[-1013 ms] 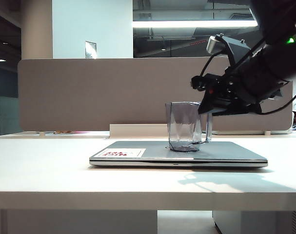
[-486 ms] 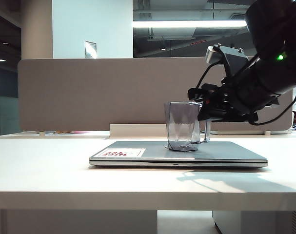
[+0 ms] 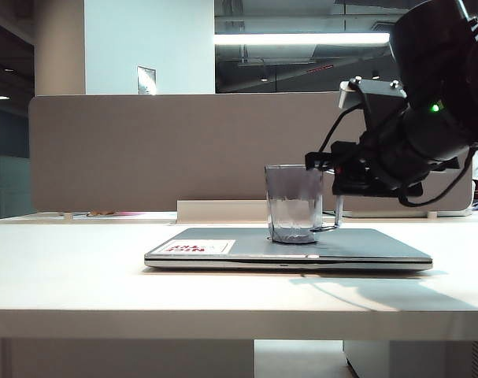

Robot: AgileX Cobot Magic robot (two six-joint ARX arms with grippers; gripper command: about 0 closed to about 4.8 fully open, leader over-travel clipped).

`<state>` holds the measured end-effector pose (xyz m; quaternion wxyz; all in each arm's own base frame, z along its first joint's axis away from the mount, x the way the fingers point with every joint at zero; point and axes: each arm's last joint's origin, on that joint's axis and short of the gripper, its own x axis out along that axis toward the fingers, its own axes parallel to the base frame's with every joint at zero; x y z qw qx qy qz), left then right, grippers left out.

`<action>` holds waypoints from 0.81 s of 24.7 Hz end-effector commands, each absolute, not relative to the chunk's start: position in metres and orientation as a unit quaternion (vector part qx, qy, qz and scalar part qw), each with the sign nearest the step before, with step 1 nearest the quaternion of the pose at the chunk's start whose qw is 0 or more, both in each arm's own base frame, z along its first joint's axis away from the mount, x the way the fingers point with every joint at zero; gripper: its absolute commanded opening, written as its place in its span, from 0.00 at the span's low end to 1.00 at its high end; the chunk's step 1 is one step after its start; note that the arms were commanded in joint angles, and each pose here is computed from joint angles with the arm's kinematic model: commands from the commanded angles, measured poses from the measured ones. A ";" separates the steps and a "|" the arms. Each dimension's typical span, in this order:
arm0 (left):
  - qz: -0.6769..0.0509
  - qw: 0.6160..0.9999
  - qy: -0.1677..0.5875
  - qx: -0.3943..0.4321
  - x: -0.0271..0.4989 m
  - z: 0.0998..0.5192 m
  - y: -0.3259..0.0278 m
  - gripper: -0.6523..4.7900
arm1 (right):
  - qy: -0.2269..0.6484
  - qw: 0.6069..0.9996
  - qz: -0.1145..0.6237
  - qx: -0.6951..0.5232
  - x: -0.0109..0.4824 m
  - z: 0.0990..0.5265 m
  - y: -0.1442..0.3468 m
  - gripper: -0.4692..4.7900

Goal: Pick up the water cup and place it on the left side of the laptop.

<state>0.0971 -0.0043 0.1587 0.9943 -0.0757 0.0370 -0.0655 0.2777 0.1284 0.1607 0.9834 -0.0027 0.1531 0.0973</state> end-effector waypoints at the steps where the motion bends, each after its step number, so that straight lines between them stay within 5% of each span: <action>1: -0.069 0.994 0.029 -0.077 0.097 0.162 -0.004 0.11 | 0.128 0.988 0.083 0.003 0.280 0.167 0.128 0.40; 15: -0.069 0.995 0.021 -0.076 0.096 0.166 -0.004 0.11 | 0.115 0.991 0.067 0.007 0.300 0.159 0.132 0.40; 17: -0.069 0.994 0.020 -0.076 0.096 0.166 -0.004 0.11 | 0.113 0.991 0.067 0.008 0.305 0.159 0.135 0.26; 20: -0.069 0.994 0.020 -0.076 0.096 0.167 -0.004 0.11 | 0.114 0.991 0.068 0.008 0.307 0.157 0.135 0.18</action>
